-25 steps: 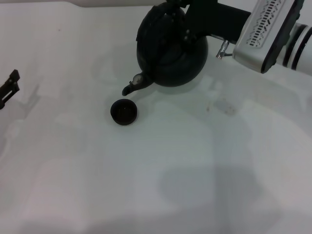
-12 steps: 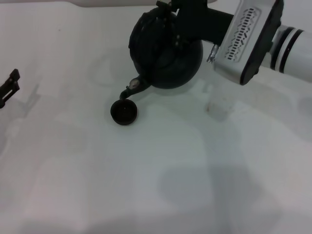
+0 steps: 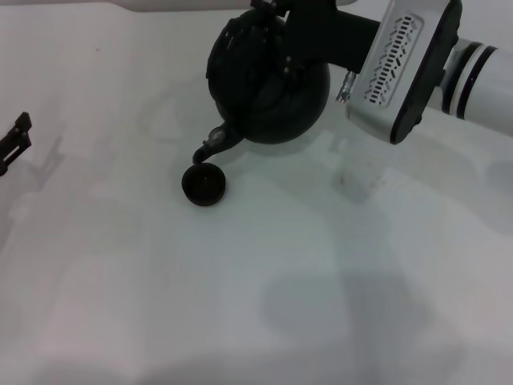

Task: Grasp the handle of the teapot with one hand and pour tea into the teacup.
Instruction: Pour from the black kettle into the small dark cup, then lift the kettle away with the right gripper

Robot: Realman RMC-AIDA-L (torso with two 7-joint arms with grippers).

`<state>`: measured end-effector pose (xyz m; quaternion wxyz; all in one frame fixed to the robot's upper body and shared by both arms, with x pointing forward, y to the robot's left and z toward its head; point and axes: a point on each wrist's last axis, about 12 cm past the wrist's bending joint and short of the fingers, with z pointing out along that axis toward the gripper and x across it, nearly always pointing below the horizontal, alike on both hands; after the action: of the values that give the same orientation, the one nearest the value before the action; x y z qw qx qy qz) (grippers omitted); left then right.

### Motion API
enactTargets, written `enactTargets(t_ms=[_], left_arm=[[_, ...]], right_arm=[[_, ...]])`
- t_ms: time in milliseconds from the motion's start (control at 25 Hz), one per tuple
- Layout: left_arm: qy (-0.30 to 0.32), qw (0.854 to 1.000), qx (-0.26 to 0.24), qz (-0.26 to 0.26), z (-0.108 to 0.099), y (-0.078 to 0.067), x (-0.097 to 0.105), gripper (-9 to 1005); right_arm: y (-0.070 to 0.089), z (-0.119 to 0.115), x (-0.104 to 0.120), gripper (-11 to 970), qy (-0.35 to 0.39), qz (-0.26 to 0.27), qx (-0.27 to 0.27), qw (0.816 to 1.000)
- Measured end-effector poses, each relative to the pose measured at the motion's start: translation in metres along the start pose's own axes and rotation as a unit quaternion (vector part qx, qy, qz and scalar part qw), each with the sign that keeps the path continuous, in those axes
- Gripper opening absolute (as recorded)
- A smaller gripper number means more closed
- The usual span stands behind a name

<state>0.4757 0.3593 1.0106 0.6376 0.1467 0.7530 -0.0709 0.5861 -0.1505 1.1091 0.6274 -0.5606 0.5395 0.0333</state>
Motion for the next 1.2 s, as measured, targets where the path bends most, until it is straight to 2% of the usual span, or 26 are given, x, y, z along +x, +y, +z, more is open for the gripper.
enactTargets(t_ms=[360, 1200], left_arm=[[0.0, 1.0, -0.002, 0.0, 0.0, 0.0011, -0.0003, 836], [0.002, 1.0, 0.0, 0.005, 0.0068, 0.0013, -0.0027, 835]], right_arm=[[0.0045, -0.0035, -0.0075, 116, -0.006, -0.027, 0.005, 1.0], [0.0045, -0.0034, -0.0066, 108, -0.003, -0.043, 0.006, 0.999]])
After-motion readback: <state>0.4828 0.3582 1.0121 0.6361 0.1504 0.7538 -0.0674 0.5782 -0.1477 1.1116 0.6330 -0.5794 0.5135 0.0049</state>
